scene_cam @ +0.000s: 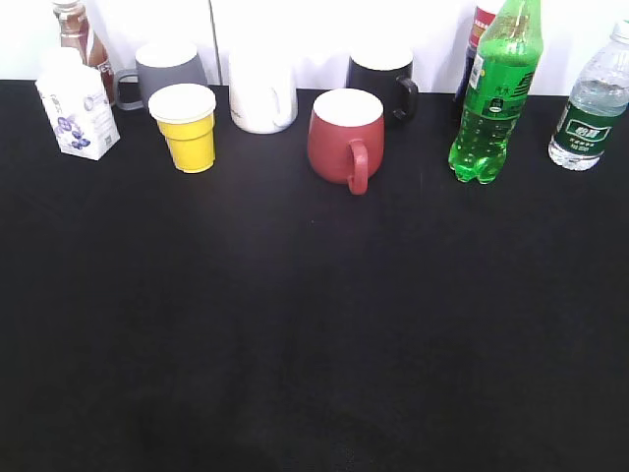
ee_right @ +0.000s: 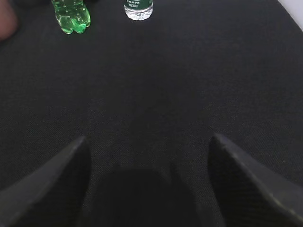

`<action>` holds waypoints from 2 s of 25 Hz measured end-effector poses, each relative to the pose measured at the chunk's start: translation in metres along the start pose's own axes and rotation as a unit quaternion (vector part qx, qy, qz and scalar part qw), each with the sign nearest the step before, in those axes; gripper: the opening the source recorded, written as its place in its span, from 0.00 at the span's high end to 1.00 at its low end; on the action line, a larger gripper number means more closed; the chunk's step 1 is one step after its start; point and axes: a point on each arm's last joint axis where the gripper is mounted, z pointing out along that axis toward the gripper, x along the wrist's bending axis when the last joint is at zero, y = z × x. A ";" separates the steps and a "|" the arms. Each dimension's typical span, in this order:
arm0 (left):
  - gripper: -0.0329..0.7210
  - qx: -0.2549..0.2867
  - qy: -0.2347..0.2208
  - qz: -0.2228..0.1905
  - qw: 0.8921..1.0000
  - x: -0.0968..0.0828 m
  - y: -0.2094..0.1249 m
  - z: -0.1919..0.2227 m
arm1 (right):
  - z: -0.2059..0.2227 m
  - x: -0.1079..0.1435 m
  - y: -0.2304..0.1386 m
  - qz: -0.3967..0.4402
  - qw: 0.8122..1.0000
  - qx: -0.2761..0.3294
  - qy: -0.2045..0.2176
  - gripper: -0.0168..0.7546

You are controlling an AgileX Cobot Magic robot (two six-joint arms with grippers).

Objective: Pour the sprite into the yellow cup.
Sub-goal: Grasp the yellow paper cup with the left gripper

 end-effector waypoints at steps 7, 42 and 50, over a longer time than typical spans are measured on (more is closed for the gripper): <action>0.23 0.000 0.000 0.000 1.000 0.000 0.000 0.000 | 0.000 0.000 0.000 0.000 1.000 0.000 0.000 0.22; 0.12 -0.137 -0.163 0.088 0.973 -0.083 0.017 0.371 | 0.000 0.000 0.000 0.000 1.000 0.000 0.000 0.22; 0.07 -0.137 -0.153 0.063 0.977 -0.095 0.019 0.417 | 0.000 0.000 0.000 0.000 1.000 0.000 0.000 0.22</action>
